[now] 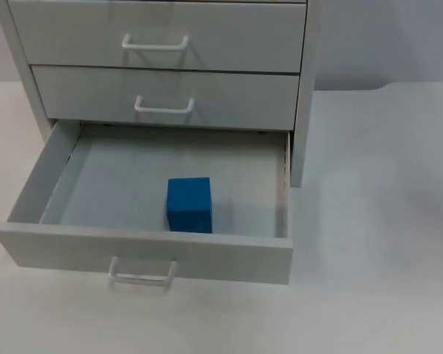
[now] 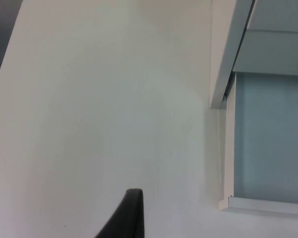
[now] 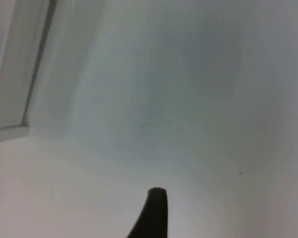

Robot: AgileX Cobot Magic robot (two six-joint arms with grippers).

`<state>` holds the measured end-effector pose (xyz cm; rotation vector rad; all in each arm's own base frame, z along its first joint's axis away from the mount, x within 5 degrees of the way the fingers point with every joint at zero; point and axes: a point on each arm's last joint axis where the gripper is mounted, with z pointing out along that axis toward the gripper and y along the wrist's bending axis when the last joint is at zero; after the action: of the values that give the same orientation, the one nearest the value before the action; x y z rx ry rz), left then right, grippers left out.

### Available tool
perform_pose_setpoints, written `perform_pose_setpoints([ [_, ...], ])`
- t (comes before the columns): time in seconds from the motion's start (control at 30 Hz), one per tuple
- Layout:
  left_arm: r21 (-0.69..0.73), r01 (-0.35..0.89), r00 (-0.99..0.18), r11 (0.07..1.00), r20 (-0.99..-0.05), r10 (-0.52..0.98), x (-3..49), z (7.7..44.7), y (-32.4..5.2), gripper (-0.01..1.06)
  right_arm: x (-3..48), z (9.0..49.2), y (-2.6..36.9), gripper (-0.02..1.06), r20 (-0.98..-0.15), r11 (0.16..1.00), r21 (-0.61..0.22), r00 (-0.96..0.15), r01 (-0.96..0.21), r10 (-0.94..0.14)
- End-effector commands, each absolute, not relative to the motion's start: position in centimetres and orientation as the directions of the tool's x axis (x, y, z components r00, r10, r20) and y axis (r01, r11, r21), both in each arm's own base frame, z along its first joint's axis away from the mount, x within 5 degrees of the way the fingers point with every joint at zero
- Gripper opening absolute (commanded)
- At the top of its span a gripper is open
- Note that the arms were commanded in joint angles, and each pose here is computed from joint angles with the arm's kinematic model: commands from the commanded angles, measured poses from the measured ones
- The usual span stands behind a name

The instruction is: Open the drawer with the left hand, place the block into the drawer with the right hand, then close the drawer with the left hand.

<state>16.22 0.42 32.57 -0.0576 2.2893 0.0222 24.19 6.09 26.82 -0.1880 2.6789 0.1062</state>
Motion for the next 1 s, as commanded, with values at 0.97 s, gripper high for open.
perform_pose_setpoints([
  [0.97,0.005,-0.01,-0.677,1.0,-0.736,-0.003,16.1,31.8,0.2,1.05,22.7,26.6,2.2,0.76,-0.414,0.993,0.09,-0.91,-0.076,-0.032],
])
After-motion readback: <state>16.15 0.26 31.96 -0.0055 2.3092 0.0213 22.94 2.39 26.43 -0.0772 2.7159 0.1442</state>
